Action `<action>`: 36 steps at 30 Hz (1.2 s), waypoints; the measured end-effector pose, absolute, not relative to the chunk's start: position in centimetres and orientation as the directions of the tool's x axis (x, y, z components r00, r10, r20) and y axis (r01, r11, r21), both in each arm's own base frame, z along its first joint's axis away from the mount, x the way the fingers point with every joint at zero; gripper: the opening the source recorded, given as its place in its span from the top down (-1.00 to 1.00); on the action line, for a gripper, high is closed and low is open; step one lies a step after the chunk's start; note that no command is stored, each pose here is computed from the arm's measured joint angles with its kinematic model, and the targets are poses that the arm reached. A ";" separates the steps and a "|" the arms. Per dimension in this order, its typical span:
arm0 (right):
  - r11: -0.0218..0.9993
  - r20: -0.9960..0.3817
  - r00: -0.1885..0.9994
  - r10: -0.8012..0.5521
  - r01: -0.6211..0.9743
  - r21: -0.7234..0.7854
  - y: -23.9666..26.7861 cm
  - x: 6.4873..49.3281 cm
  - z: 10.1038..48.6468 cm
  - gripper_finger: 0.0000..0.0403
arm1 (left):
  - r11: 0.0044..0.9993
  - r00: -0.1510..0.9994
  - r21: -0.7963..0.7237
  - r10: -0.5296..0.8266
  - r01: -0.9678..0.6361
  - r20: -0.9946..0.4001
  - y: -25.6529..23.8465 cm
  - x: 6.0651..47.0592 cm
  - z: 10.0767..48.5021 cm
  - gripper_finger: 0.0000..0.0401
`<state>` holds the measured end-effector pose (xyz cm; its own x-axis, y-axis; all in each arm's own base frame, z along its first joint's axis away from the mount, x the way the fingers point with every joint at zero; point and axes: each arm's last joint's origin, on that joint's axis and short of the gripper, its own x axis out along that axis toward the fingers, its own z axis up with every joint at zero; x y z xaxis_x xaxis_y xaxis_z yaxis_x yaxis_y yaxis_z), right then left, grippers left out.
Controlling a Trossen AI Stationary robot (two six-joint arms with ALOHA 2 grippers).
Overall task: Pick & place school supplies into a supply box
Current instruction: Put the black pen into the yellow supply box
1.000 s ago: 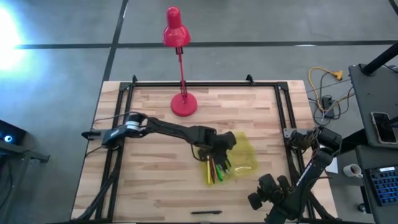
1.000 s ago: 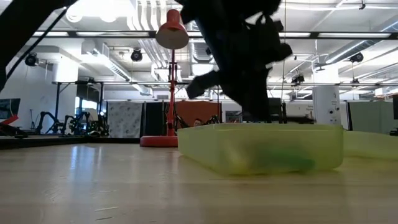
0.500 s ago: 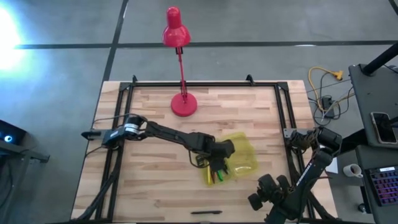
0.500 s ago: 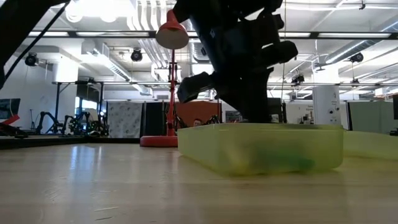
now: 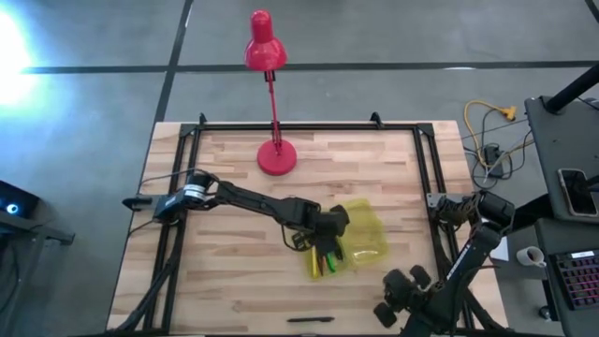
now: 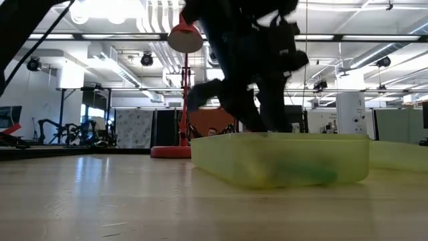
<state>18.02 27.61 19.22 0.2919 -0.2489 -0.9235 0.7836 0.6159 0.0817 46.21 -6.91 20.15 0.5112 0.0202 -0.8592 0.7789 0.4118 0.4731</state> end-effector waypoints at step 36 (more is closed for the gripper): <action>0.991 -0.839 0.528 0.133 -0.093 0.099 31.6 33.2 14.8 0.01 | 0.985 0.605 0.128 0.170 -0.112 -0.778 -18.2 28.3 23.8 0.29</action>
